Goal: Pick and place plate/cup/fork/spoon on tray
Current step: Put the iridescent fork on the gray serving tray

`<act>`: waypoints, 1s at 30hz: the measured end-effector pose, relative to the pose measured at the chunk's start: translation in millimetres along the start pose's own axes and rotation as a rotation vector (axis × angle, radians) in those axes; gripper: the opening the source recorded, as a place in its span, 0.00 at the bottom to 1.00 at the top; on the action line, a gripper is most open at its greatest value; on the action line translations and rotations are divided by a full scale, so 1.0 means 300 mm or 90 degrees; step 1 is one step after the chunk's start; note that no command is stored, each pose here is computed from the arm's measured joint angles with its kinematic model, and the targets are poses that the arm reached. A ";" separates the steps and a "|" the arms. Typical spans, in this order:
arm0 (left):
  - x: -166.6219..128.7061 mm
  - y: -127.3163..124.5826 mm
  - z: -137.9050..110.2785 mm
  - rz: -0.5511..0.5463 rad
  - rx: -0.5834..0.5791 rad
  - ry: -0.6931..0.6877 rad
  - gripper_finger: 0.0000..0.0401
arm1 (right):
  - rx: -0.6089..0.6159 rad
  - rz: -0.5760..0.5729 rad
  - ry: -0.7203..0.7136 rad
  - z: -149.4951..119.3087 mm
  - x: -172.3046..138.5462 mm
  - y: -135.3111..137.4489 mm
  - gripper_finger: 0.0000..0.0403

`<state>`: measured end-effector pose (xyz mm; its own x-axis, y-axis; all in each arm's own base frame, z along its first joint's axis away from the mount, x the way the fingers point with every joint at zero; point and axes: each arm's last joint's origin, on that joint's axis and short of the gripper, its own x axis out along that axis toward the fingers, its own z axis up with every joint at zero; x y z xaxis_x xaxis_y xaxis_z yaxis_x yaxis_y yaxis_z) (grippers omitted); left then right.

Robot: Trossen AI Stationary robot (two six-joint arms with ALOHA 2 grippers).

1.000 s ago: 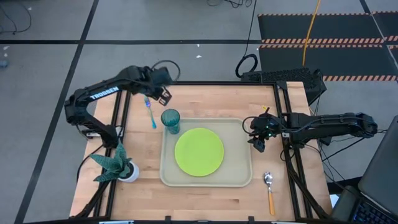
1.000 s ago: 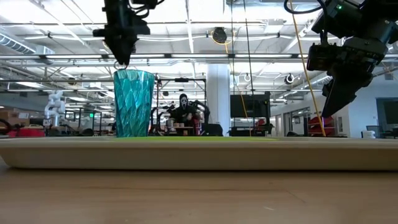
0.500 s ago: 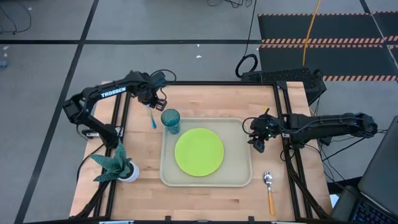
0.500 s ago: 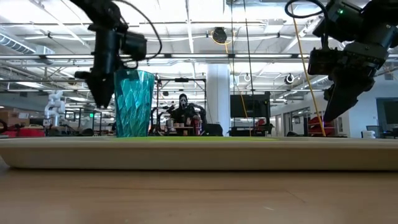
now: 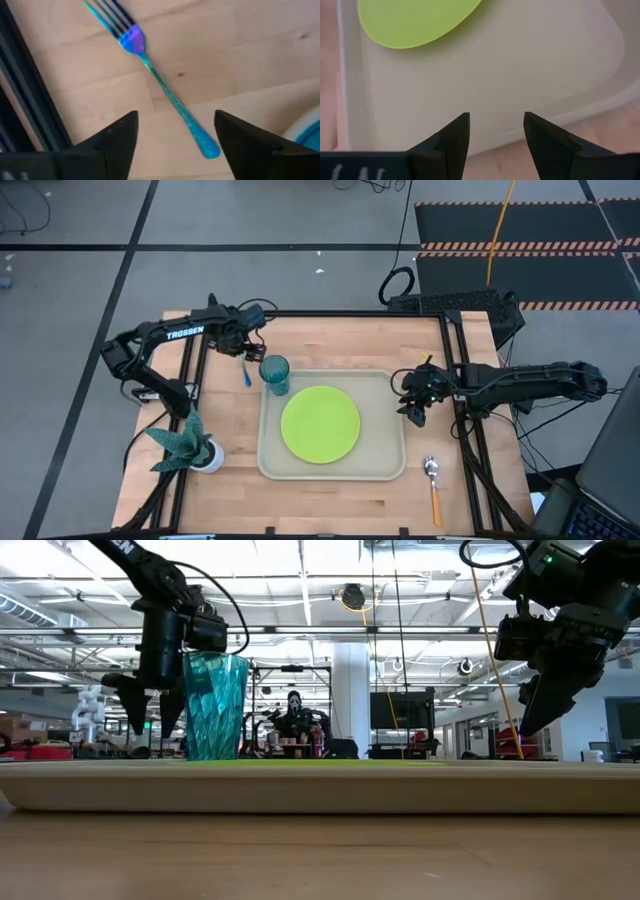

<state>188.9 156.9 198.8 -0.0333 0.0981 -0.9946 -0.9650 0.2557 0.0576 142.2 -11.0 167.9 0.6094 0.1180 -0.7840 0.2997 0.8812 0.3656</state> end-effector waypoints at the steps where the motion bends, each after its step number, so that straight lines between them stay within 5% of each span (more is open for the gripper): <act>1: 0.012 0.003 -0.003 0.000 -0.010 0.000 0.69 | -0.001 0.000 0.000 0.000 0.000 0.000 0.45; 11: 0.087 0.047 -0.002 -0.012 -0.132 -0.001 0.74 | -0.023 0.014 -0.033 0.017 -0.001 0.007 0.45; 18: 0.094 0.019 0.042 -0.075 -0.176 -0.066 0.66 | -0.050 0.036 -0.087 0.044 -0.004 0.019 0.45; 30: 0.127 0.060 0.062 -0.040 -0.228 -0.037 0.51 | -0.078 0.049 -0.083 0.044 -0.004 0.021 0.45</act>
<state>175.0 183.2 163.4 0.0345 0.1499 -0.9881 -0.9948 -0.0892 -0.0482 153.1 -11.6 177.6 0.7196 0.1335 -0.6814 0.1621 0.9220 0.3518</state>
